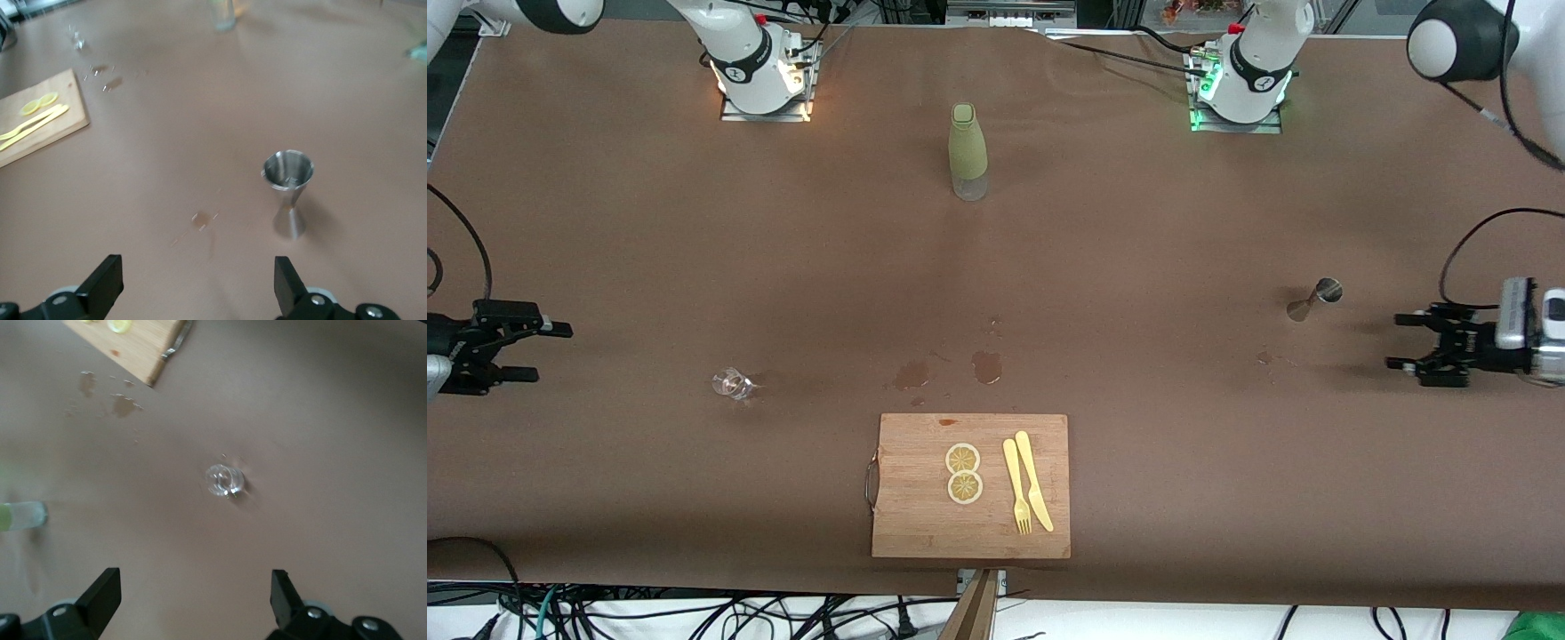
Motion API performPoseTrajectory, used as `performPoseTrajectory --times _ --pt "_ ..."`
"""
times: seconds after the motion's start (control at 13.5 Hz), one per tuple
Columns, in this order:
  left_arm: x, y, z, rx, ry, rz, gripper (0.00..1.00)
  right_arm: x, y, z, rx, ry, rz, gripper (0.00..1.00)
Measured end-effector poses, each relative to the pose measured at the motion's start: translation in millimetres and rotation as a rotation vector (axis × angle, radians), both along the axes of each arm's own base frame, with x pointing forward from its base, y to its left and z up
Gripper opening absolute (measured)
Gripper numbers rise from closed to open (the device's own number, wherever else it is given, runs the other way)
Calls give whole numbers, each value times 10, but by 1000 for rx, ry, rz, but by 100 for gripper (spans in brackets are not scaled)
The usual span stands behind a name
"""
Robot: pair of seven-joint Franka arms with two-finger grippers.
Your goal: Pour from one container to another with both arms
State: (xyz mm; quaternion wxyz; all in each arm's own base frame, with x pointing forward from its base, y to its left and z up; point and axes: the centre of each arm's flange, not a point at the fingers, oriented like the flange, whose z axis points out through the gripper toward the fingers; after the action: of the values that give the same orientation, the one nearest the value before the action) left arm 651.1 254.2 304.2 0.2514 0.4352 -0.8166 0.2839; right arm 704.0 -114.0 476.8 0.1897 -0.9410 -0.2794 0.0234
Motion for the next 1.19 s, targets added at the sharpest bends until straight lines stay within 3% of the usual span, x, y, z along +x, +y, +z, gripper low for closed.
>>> performPoseTrajectory --times 0.15,0.3,0.67,0.96,1.19 --pt "45 -41 684 126 -74 4 100 -84 382 355 -137 34 -69 100" --pt "24 -202 1261 251 -96 18 100 -175 674 536 -219 84 -153 100" --pt "-205 -902 2276 524 -28 259 100 -418 986 846 -356 194 -404 100" --pt "-415 -1527 2851 643 108 635 100 -734 969 1109 -406 225 -467 100" --pt "-529 -1724 2973 673 277 975 100 -879 893 1067 -417 215 -482 100"
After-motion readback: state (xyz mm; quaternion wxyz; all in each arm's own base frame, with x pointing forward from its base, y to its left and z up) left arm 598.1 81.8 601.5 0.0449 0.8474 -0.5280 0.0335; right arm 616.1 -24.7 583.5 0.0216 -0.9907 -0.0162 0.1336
